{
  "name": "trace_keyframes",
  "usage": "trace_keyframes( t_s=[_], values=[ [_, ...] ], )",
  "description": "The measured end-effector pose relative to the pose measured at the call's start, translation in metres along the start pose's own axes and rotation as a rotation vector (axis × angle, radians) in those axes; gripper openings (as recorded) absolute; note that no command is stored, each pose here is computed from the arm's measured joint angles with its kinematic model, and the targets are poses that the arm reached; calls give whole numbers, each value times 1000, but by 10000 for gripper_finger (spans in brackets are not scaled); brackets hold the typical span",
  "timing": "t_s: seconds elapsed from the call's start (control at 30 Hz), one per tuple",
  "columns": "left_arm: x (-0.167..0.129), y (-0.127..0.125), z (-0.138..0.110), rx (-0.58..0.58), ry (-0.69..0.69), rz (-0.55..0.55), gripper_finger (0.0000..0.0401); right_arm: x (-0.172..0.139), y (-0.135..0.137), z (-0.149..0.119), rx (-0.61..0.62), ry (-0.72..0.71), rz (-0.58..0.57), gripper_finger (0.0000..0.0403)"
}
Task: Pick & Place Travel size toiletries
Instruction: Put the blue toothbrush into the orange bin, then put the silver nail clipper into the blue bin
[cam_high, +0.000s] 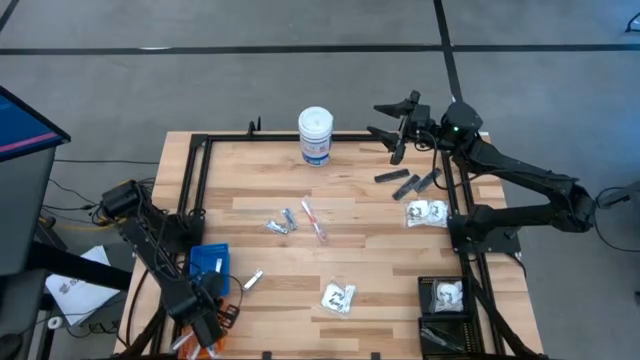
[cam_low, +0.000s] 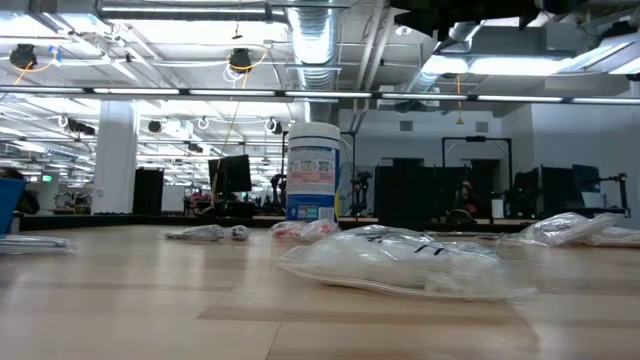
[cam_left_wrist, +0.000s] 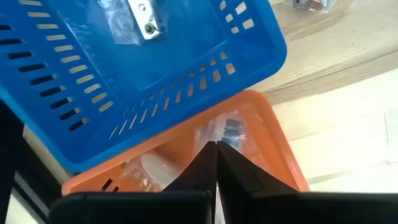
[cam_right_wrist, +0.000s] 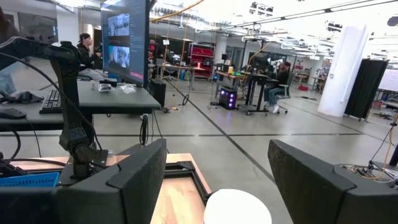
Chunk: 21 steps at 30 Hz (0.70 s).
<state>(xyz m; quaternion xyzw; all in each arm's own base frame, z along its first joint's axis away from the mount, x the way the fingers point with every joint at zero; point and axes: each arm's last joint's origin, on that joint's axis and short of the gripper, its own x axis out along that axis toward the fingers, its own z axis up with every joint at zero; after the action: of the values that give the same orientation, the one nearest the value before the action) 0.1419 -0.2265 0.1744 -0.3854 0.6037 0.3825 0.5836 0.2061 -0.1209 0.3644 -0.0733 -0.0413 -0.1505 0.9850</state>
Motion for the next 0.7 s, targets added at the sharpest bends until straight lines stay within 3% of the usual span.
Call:
trace_keyframes(
  t_s=[0.7],
  values=[
    [-42,6,2,-18,54,-43,0,0,0,0,0,1,0,276]
  ],
)
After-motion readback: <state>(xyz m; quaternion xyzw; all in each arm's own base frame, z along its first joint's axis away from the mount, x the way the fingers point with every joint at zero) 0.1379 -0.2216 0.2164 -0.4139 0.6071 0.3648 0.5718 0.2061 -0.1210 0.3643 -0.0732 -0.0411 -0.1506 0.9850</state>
